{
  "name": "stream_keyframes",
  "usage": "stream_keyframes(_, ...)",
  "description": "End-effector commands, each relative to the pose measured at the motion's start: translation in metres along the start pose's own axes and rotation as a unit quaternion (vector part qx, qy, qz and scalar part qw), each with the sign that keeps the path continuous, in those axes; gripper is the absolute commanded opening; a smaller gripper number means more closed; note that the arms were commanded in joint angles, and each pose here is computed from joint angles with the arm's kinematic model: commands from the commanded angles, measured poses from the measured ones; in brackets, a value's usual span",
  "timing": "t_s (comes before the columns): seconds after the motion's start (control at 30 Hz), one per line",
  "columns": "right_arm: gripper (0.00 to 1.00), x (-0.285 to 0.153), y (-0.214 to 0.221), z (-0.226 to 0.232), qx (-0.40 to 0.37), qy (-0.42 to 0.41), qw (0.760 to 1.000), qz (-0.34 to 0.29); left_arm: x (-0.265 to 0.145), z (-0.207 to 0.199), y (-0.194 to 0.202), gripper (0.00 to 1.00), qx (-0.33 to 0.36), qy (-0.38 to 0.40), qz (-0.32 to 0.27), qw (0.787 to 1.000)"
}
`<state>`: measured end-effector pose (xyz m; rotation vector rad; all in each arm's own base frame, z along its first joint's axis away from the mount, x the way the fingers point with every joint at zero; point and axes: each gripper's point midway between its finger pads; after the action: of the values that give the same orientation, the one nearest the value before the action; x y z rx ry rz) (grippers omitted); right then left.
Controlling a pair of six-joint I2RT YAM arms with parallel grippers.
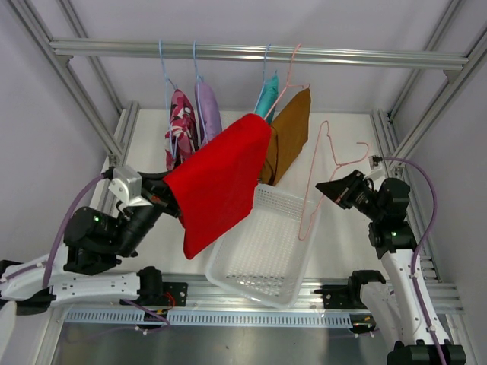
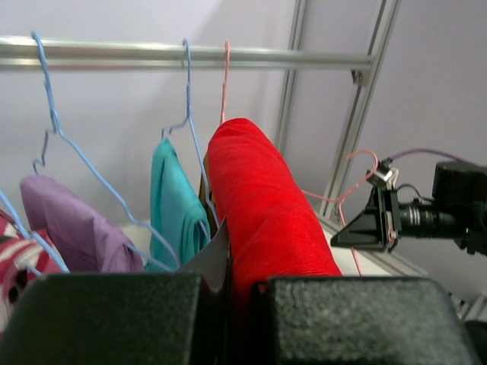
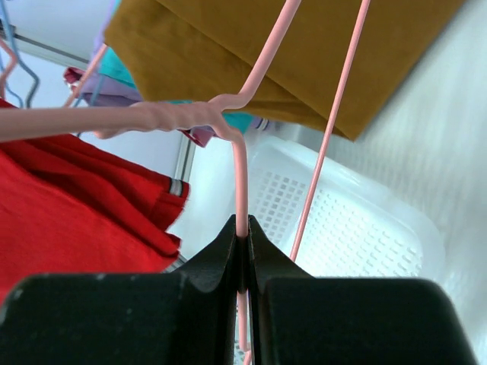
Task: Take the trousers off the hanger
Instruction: Place the trousers in the bin.
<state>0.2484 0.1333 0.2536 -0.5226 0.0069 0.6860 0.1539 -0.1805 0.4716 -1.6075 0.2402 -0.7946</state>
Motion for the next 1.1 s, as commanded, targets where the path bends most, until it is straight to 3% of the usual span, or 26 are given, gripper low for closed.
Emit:
stream_keyframes(0.0, 0.0, 0.0, -0.005, 0.004, -0.03, -0.016, 0.999, -0.016, -0.008, 0.003, -0.006, 0.01, -0.065, -0.003, -0.026, 0.998)
stream_keyframes(0.4, 0.0, 0.001, 0.007, -0.015, -0.029, -0.009, 0.999, -0.009, -0.033, 0.002, 0.069, 0.01, -0.092, -0.015, 0.031, 0.995)
stream_keyframes(0.83, 0.0, 0.001, 0.015, -0.028, -0.033, -0.006, 0.999, -0.009, -0.045, 0.015, 0.083, 0.01, -0.09, -0.036, 0.055, 0.994)
stream_keyframes(1.07, 0.0, 0.001, 0.02, -0.036, -0.036, -0.003, 0.999, -0.006, -0.043, 0.002, 0.103, 0.01, -0.093, -0.023, 0.076, 0.992)
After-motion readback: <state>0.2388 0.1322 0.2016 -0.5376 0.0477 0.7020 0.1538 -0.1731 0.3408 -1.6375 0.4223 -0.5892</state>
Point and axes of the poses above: each gripper's point midway between its finger pads, its own x axis out along the fingers, its own z axis along the line the jaws close on, y = z × x, and after that the axes turned 7 degrees about x, right-handed
